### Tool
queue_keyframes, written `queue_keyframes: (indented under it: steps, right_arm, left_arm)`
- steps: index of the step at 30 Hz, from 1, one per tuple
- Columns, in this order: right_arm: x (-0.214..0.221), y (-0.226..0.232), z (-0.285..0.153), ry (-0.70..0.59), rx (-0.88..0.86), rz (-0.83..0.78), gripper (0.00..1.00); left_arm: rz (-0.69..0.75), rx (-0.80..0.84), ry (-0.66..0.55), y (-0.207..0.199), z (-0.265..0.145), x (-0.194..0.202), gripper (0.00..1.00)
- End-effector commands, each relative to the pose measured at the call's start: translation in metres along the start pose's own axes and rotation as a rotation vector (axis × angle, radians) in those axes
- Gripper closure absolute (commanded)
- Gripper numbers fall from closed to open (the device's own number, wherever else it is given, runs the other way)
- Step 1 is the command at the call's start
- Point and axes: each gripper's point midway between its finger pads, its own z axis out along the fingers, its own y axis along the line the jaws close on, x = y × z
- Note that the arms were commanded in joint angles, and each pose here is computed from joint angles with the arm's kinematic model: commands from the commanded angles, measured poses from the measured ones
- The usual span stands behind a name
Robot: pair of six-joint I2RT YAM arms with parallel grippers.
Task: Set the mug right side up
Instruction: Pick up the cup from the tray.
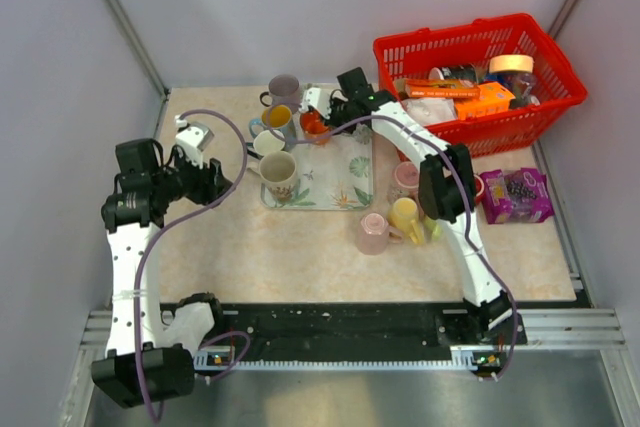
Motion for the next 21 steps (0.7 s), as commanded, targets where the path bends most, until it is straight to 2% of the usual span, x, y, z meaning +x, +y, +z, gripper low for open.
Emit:
queue_keyframes:
  steps: [1, 4, 6, 9, 17, 21]
  right_arm:
    - [-0.017, -0.023, -0.001, -0.066, 0.067, -0.029, 0.91]
    - [-0.015, -0.03, -0.002, -0.053, 0.099, -0.007, 0.67]
    - [-0.018, -0.036, -0.008, -0.056, 0.121, -0.001, 0.56]
    - [-0.028, -0.04, -0.021, -0.079, 0.141, 0.007, 0.47]
    - [-0.06, -0.037, -0.054, -0.177, 0.151, 0.103, 0.37]
    - [-0.077, -0.02, -0.055, -0.243, 0.138, 0.123, 0.39]
  left_arm:
    - [0.012, 0.027, -0.058, -0.001, 0.004, -0.018, 0.37]
    - [0.01, 0.027, -0.056, 0.0, 0.005, -0.019, 0.37]
    - [0.012, 0.027, -0.059, 0.0, 0.005, -0.02, 0.37]
    - [0.003, 0.025, -0.061, 0.001, 0.005, -0.021, 0.37]
    - [-0.008, 0.0, -0.06, 0.005, 0.006, -0.019, 0.37]
    - [-0.006, -0.011, -0.059, 0.009, 0.008, -0.02, 0.37]
